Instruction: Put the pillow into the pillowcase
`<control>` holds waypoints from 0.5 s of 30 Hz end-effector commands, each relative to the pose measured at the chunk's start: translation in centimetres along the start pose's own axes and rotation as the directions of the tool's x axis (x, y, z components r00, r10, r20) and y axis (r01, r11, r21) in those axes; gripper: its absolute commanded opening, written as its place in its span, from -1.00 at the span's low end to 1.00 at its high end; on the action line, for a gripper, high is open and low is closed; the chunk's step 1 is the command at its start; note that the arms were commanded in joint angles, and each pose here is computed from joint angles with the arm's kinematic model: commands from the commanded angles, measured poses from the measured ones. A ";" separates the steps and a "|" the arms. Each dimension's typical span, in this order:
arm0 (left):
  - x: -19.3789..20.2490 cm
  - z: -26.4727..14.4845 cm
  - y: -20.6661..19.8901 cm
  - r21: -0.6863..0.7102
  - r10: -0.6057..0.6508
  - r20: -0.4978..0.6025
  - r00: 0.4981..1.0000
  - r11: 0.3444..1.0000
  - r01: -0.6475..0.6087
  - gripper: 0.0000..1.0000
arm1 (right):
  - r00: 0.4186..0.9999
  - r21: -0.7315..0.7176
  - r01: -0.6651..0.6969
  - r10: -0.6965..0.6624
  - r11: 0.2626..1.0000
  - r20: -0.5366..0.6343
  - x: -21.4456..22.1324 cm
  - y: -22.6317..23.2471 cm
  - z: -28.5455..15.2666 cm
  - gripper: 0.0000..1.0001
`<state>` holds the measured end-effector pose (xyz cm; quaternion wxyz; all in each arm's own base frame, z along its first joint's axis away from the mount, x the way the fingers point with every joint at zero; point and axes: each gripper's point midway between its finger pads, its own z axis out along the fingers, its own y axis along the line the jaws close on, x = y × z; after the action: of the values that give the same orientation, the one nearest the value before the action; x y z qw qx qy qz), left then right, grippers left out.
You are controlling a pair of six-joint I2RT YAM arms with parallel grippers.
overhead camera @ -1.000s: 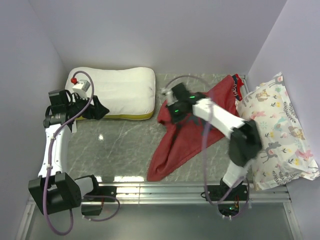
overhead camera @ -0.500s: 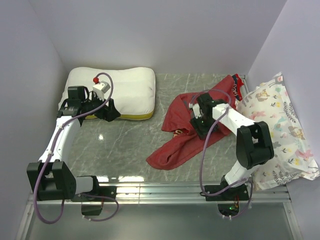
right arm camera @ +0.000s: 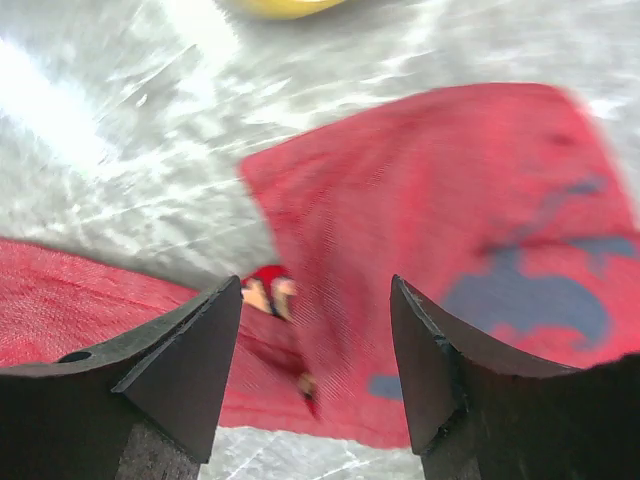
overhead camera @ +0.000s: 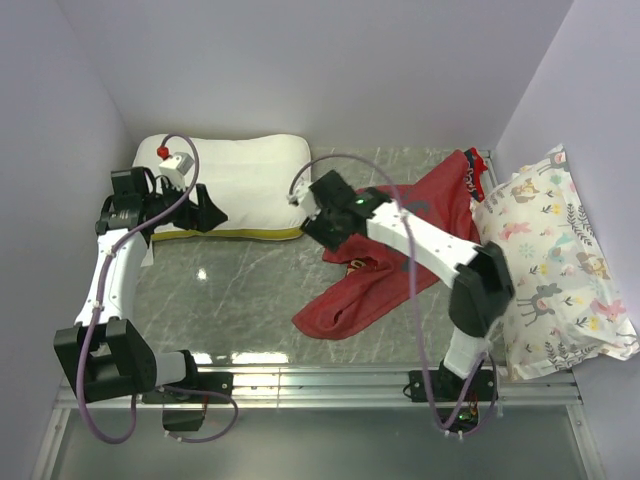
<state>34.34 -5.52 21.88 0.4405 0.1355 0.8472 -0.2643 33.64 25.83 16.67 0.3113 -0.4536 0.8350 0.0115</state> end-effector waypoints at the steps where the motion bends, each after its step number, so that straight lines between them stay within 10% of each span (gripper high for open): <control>1: -1.9 -0.8 -1.3 0.035 0.022 0.044 0.999 0.999 -0.023 0.75 | 0.982 -0.006 0.088 -0.088 0.996 -0.165 2.9 0.6 3.9 0.36; 12: -0.5 -0.7 -0.7 0.012 0.044 0.032 0.999 0.999 -0.045 0.77 | 0.908 0.073 0.231 -0.188 0.970 -0.376 8.5 -0.5 9.0 0.38; 15: 0.8 -0.5 -2.0 0.093 0.082 0.017 0.997 0.992 -0.083 0.74 | 0.892 0.107 0.241 -0.177 0.964 -0.415 9.6 -1.8 10.2 0.06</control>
<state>33.78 -5.84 21.66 0.4388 0.1445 0.8447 -0.2702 34.33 22.47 4.23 0.1598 -0.5208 0.8289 -0.1271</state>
